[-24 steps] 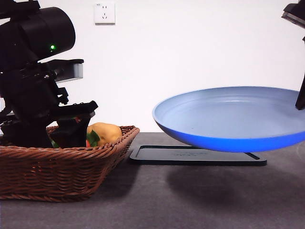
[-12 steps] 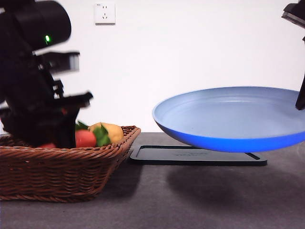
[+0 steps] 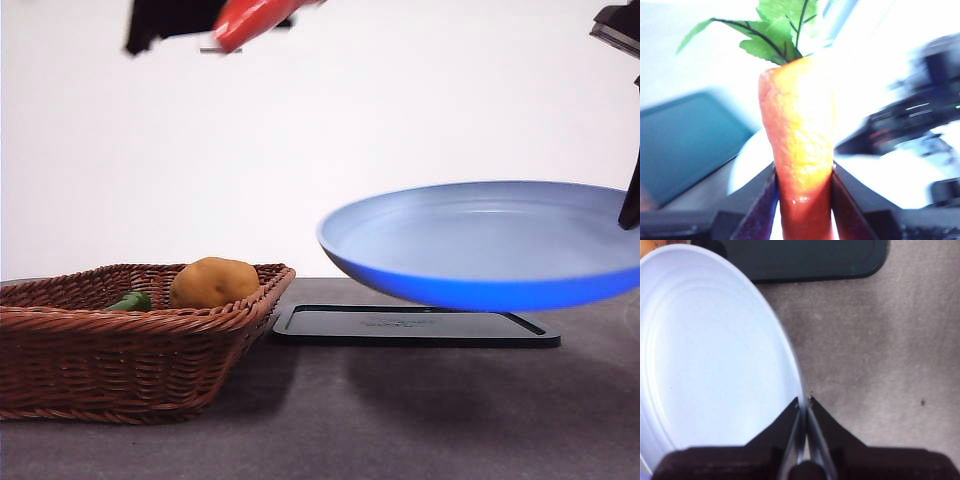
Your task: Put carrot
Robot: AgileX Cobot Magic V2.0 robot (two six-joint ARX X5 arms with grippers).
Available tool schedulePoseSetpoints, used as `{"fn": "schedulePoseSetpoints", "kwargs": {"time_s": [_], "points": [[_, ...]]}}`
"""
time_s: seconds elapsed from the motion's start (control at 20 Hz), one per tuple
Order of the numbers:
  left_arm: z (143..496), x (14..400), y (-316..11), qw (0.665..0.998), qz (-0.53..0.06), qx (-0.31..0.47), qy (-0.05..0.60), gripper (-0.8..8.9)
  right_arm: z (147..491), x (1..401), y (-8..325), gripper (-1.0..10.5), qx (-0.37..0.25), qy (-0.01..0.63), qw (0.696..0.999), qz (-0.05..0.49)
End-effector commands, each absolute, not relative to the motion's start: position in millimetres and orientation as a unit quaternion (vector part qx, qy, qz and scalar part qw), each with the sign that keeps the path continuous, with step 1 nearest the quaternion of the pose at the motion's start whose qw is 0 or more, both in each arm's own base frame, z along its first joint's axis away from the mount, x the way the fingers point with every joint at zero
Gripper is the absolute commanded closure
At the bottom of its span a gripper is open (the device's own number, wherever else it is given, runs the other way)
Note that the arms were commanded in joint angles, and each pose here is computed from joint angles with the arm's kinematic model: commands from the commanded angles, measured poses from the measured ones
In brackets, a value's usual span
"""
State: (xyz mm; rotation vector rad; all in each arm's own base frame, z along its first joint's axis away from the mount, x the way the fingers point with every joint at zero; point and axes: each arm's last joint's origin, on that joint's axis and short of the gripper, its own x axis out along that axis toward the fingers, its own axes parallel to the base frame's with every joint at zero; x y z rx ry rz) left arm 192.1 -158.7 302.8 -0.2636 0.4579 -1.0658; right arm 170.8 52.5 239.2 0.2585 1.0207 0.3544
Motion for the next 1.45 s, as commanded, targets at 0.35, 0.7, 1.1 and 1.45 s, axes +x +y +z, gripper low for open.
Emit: {"fn": "schedulePoseSetpoints", "kwargs": {"time_s": [0.35, 0.7, 1.1, 1.45], "points": [[246, 181, -231, 0.819, -0.478, -0.065, 0.311, 6.86, 242, 171, 59, 9.4, 0.147, 0.488, 0.834, 0.212], [219, 179, -246, 0.807, -0.470, -0.039, 0.355, 5.77, 242, 166, 70, 9.4, 0.138, 0.495, 0.825, 0.234], [260, 163, -222, 0.816, -0.479, -0.055, 0.318, 5.78, 235, 173, 67, 9.4, 0.156, 0.517, 0.816, 0.207], [318, 121, -152, 0.896, -0.380, -0.029, 0.227, 5.80, 214, 215, 61, 9.4, 0.174, 0.515, 0.821, 0.174]]}}
